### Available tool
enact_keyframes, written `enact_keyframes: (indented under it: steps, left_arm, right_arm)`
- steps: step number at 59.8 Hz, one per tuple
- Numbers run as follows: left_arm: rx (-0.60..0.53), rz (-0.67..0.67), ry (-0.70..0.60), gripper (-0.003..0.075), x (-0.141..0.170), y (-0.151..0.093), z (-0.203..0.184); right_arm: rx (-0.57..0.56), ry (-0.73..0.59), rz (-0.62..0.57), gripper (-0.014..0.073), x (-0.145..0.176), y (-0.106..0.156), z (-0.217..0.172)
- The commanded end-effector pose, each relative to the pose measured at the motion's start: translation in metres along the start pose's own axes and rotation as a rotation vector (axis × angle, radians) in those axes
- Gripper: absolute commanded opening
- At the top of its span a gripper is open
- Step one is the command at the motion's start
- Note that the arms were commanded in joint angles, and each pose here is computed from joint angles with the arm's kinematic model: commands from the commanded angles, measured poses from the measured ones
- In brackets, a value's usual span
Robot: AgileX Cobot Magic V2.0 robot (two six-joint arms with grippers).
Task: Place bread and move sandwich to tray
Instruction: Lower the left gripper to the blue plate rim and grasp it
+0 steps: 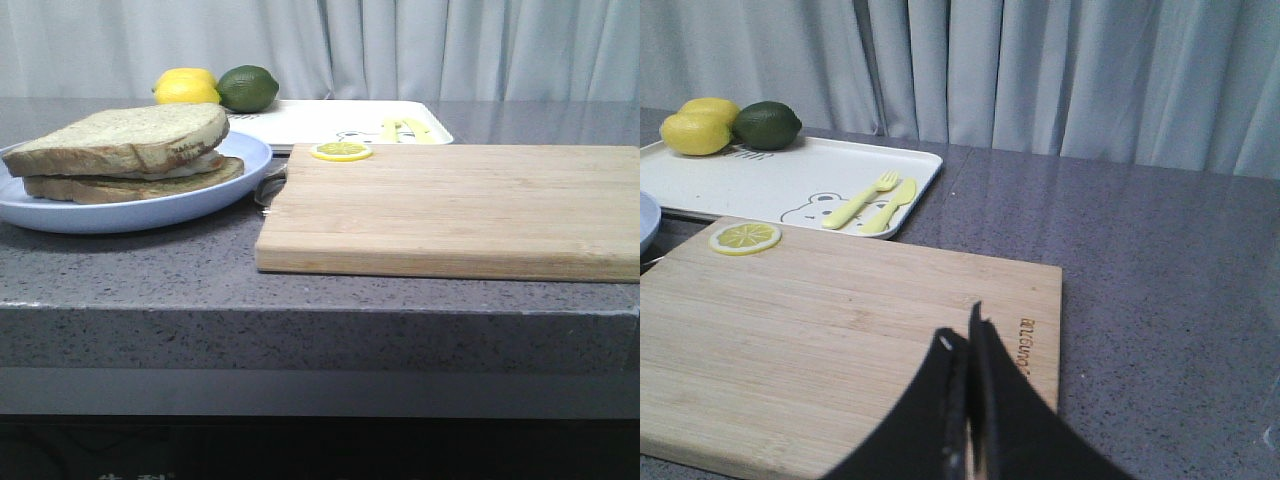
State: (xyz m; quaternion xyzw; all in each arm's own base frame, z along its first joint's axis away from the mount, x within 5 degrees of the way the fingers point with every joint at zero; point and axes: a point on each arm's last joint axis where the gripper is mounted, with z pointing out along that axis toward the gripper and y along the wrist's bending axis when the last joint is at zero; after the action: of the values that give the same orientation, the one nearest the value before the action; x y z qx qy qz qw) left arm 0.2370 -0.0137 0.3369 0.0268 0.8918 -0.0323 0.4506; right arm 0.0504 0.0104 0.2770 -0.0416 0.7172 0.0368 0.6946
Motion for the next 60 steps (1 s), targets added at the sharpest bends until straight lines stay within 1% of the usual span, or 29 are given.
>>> enact_keyframes:
  steps: [1, 13, 20, 40, 60]
  left_arm:
    - [0.008, 0.024, -0.050, 0.0494, -0.023, -0.001, 0.012]
    - [0.025, 0.027, 0.052, 0.0494, -0.029, 0.000, 0.060]
    - [0.050, 0.033, 0.108, 0.0494, -0.030, -0.004, 0.078]
    - [0.103, 0.077, 0.181, 0.0494, -0.028, -0.026, 0.116]
    - [0.100, 0.075, 0.216, 0.0494, -0.020, -0.026, 0.137]
  right_arm:
    - [0.038, -0.092, -0.009, -0.0078, -0.015, -0.003, -0.001]
    - [0.038, -0.091, -0.009, -0.0078, -0.015, -0.003, -0.001]
    - [0.038, -0.091, -0.009, -0.0078, -0.015, -0.003, -0.001]
    - [0.038, -0.091, -0.009, -0.0078, -0.015, -0.003, -0.001]
    - [0.038, -0.091, -0.009, -0.0078, -0.015, -0.003, -0.001]
